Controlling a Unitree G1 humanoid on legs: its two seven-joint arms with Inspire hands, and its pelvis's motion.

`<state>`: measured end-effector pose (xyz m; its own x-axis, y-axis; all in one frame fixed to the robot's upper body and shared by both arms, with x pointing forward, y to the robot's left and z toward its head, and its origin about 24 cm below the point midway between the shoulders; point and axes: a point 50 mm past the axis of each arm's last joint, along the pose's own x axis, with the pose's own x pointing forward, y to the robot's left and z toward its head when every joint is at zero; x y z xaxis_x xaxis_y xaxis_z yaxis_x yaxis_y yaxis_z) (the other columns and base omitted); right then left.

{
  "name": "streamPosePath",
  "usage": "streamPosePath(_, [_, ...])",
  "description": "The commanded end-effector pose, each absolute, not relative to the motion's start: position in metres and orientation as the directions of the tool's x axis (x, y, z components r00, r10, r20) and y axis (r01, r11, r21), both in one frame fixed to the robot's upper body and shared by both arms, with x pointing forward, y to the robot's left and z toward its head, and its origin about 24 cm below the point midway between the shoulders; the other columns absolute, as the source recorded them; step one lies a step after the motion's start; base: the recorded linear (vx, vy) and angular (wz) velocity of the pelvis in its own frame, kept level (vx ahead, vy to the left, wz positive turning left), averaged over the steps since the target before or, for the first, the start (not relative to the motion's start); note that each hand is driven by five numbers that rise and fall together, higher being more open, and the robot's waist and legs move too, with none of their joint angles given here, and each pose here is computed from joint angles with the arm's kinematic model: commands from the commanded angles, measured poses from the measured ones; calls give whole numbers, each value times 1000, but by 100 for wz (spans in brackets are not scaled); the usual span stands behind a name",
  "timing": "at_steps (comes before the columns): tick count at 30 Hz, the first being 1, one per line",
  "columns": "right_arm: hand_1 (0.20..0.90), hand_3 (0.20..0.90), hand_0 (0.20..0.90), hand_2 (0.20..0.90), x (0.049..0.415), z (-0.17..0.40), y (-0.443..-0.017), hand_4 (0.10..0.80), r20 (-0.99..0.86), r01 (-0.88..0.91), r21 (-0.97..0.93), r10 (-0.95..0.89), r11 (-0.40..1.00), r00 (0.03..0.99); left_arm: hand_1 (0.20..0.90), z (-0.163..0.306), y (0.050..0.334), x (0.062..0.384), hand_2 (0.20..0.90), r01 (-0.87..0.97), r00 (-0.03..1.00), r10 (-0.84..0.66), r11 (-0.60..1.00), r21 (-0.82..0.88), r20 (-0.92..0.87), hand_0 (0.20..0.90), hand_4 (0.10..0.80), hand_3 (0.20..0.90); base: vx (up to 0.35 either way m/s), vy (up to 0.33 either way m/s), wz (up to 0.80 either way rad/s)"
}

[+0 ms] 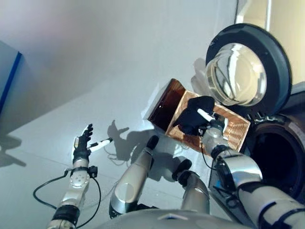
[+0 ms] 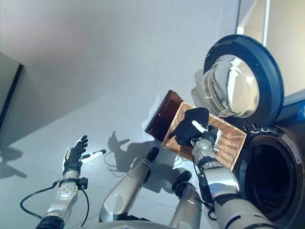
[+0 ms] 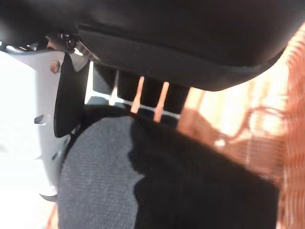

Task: Pick up the clothes and place them into the washing machine

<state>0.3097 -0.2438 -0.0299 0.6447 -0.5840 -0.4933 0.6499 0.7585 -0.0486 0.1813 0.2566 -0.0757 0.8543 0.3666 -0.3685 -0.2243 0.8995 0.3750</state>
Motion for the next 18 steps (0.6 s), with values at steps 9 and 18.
streamPosePath(9, [200, 200, 200, 200, 276, -35, -263, 300, -403, 789, 428, -689, 440, 603, 900, -110, 248, 133, 900, -271, 770, 396, 913, 306, -500, 900, 800, 900, 8, 72, -34])
streamPosePath(18, [200, 200, 200, 200, 256, -44, -257, 300, -457, 704, 710, -741, 28, 491, 900, -121, 212, 125, 900, -205, 786, 273, 962, 182, -554, 900, 800, 900, -1, 47, -19])
